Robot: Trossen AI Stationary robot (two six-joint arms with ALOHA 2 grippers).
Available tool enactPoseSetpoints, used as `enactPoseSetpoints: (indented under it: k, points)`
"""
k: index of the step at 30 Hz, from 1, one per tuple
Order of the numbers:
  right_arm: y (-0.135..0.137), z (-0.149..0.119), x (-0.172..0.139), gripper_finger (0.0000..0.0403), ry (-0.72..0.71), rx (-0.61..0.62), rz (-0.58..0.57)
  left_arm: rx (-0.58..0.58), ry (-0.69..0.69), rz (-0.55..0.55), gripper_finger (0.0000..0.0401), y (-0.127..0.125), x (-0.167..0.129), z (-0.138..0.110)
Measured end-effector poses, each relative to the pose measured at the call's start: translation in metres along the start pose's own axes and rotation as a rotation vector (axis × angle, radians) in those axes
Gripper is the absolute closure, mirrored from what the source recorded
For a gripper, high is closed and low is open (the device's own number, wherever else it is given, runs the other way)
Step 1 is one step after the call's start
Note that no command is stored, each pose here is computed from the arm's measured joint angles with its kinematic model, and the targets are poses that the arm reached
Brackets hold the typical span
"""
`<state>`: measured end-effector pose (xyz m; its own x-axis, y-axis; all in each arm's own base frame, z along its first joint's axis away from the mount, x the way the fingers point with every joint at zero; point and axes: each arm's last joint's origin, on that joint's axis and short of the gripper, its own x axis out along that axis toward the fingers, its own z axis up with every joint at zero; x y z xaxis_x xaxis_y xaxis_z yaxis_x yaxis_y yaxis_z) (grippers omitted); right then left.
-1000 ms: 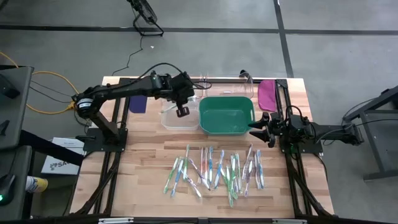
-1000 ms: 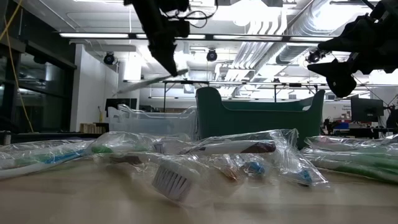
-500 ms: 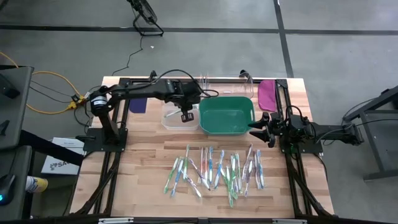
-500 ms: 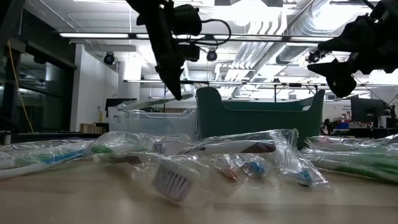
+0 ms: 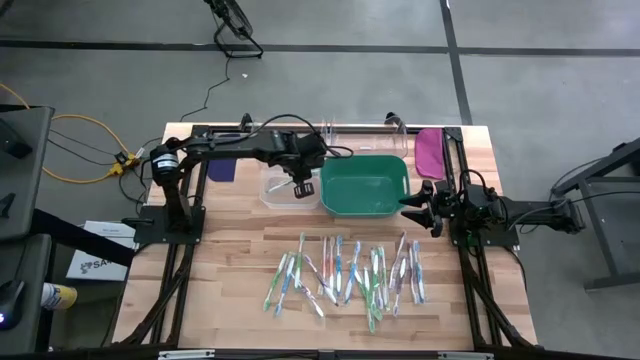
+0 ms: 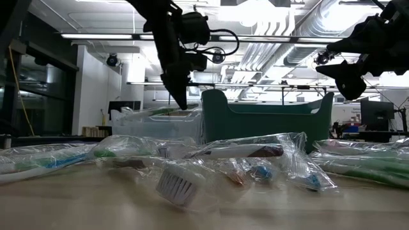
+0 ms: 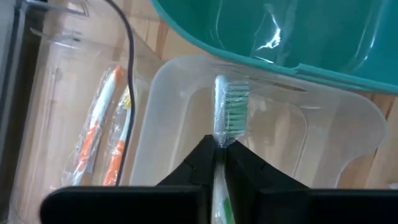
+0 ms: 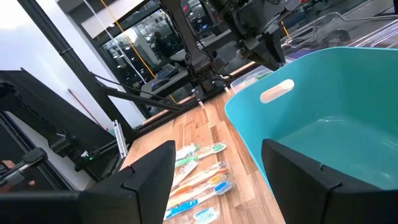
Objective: Pick & Place Toothbrushes
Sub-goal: Put the green toothbrush into the white bin
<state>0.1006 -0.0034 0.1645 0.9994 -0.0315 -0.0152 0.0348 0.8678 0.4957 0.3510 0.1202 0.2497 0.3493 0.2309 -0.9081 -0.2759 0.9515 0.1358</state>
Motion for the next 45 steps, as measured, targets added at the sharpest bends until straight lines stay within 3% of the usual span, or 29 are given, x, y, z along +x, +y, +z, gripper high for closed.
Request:
enactPoseSetpoints:
  k: [10, 20, 31, 45]
  points:
    - [0.0, 0.0, 0.0, 0.017, 0.0, 0.0, 0.0, -0.018, 0.026, -0.006, 0.026, -0.001, 0.0, -0.003]
    - [0.0, 0.0, 0.0, 0.017, 0.0, 0.0, 0.0, -0.019, 0.088, -0.043, 0.0247, -0.007, -0.02, -0.001]
    - [0.0, 0.0, 0.0, 0.017, 0.0, 0.0, 0.0, -0.037, 0.161, -0.02, 0.0247, -0.062, -0.045, -0.011]
    - [0.0, 0.0, 0.0, 0.017, 0.0, 0.0, 0.0, -0.256, 0.168, -0.002, 0.0247, -0.135, -0.063, -0.029]
